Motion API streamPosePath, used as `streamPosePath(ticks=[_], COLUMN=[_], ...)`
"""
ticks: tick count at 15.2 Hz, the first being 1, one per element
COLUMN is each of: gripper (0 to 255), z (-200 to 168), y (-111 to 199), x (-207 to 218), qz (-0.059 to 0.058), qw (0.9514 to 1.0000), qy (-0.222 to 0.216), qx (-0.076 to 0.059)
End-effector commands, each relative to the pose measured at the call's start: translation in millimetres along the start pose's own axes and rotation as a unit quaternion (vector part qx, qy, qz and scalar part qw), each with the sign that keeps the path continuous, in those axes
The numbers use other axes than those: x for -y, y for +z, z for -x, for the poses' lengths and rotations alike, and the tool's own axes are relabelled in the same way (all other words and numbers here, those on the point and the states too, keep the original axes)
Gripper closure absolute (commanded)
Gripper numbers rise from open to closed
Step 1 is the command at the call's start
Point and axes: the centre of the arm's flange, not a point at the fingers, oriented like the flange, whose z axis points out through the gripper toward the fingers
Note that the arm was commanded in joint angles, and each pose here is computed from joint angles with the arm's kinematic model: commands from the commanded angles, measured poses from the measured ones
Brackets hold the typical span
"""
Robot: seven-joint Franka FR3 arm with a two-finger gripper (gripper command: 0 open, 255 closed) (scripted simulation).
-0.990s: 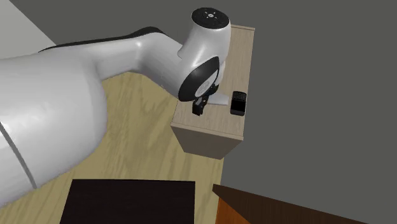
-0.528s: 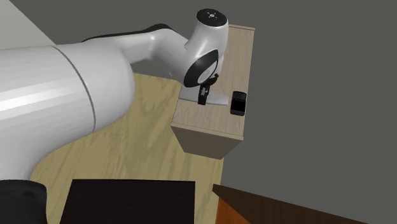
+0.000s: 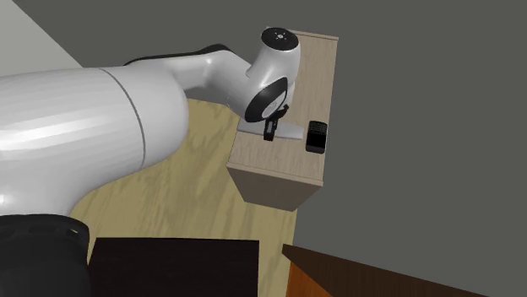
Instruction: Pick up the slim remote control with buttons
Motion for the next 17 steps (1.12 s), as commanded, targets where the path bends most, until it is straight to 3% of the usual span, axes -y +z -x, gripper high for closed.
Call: streamPosePath(ticks=[1, 9, 17], gripper=[255, 255, 255], z=[0, 0, 0], y=[1, 1, -41], x=[0, 1, 1], qz=[0.000, 0.000, 0.000], qw=[1.0000, 1.0000, 1.0000], qy=[0.000, 0.000, 0.000], qx=[0.000, 0.000, 0.000])
